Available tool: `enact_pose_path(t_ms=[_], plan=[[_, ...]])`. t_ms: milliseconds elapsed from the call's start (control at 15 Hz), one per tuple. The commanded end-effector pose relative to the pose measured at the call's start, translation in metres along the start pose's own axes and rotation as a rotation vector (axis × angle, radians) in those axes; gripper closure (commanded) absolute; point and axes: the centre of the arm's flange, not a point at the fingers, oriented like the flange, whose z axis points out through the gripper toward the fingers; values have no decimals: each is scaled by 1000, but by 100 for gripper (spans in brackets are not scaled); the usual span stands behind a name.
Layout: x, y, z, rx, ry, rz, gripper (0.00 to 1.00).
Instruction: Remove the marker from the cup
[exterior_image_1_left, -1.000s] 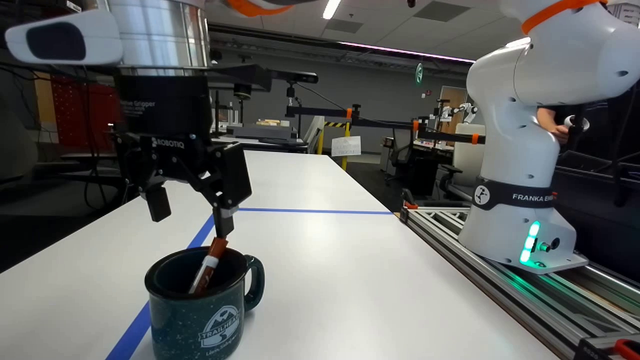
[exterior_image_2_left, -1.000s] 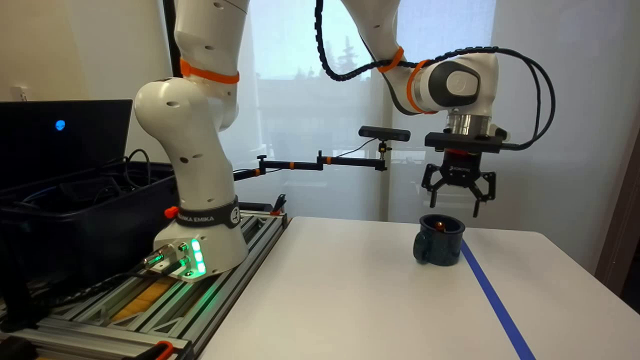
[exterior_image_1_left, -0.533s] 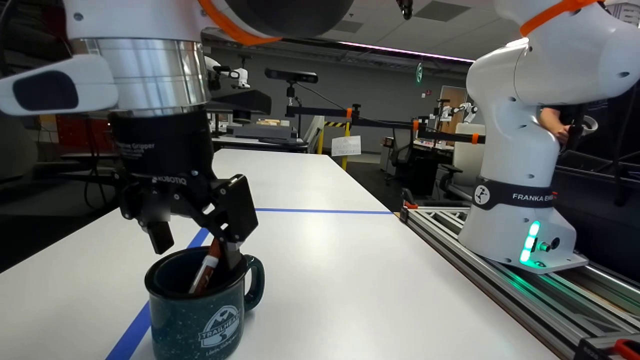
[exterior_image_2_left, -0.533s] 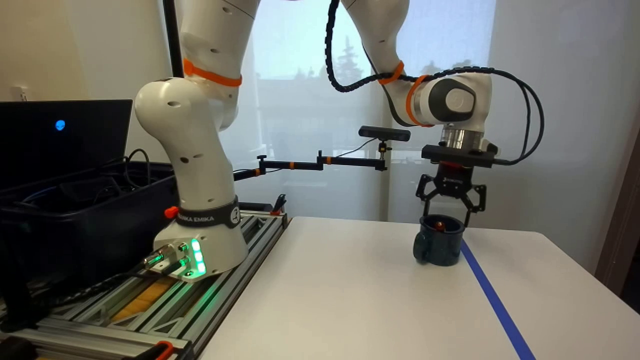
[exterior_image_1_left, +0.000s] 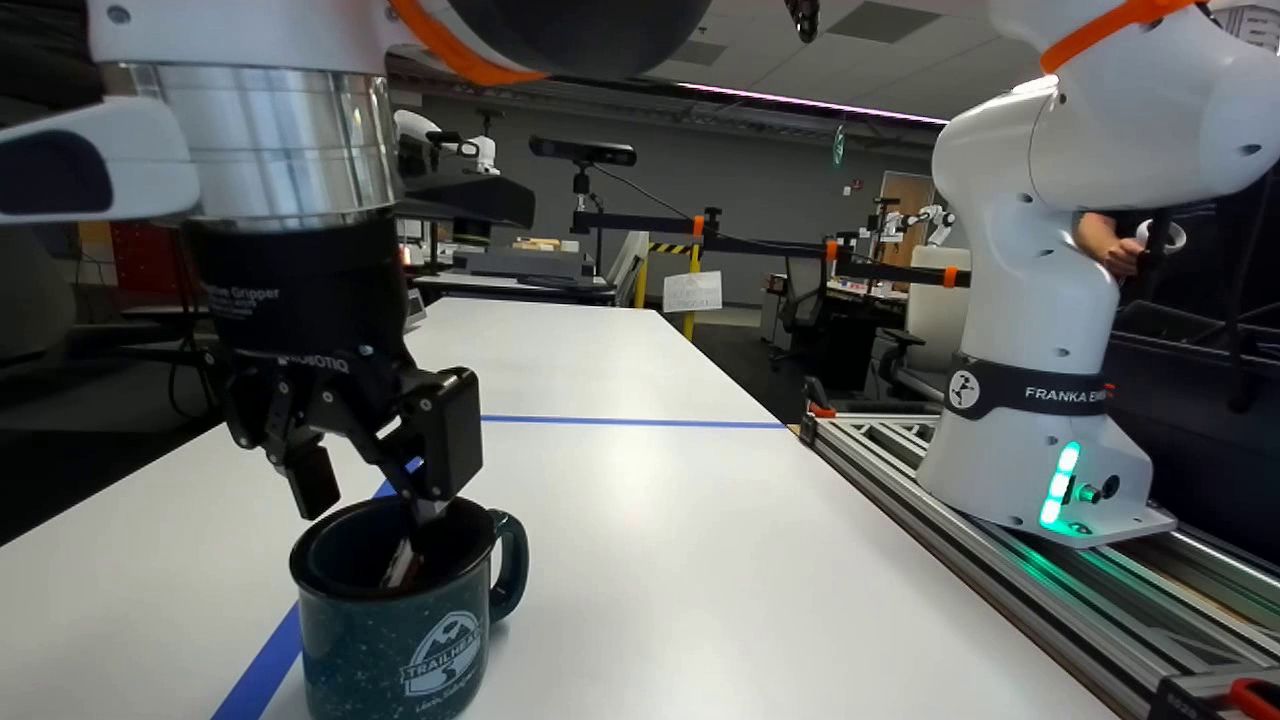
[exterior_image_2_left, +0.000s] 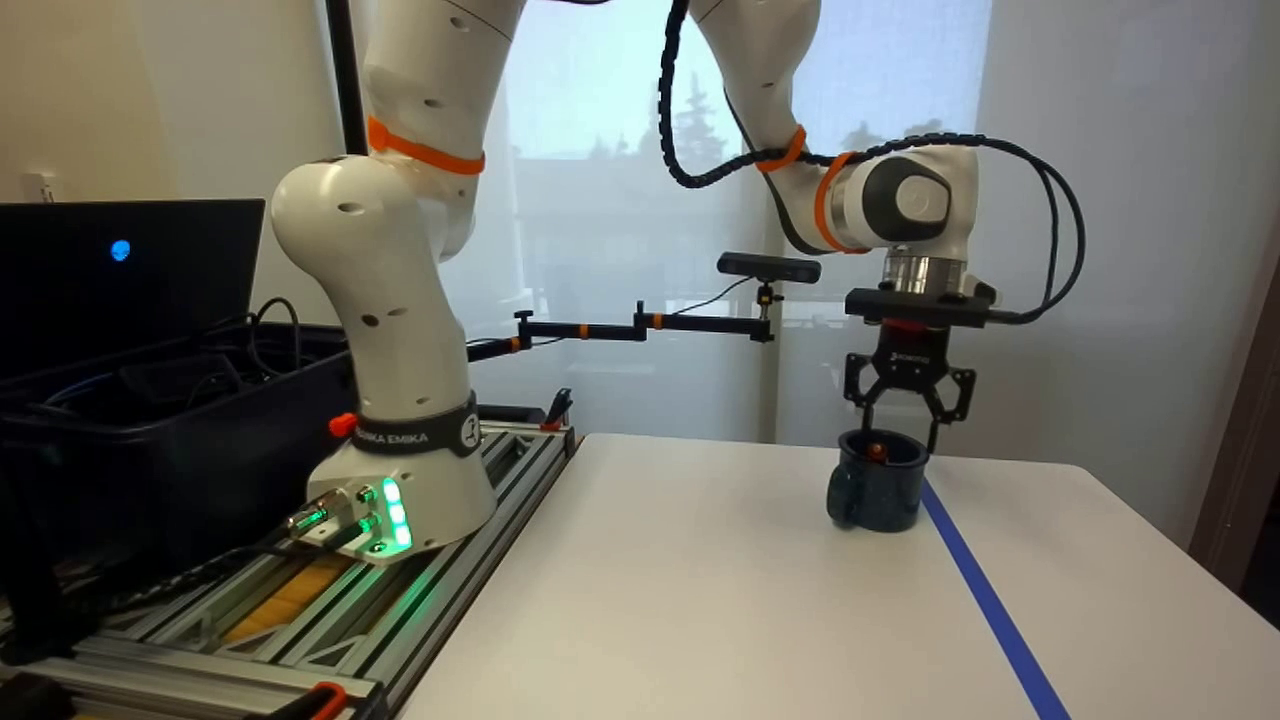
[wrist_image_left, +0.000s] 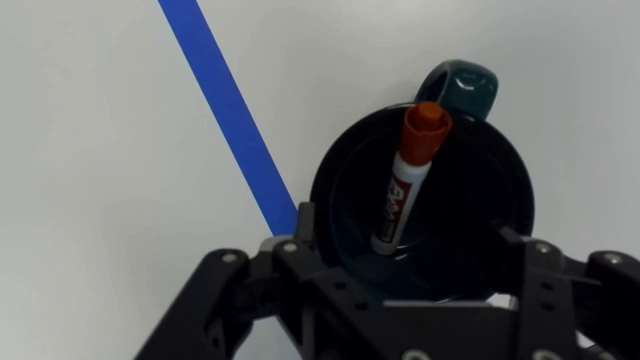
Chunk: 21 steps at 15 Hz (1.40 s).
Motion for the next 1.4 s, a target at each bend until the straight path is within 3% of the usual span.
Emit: enact_pose_path(t_ms=[0,333,667,1133,1333], plan=[[-1,-3,-12,-20,-26,19,22],[-11,-15,-17,0,-50,54,26],[-19,-18,-21,2,-81,84,37],[-15,-17,-5,4,-91,80,30],[-10,-18,5,6,-98,69,36]])
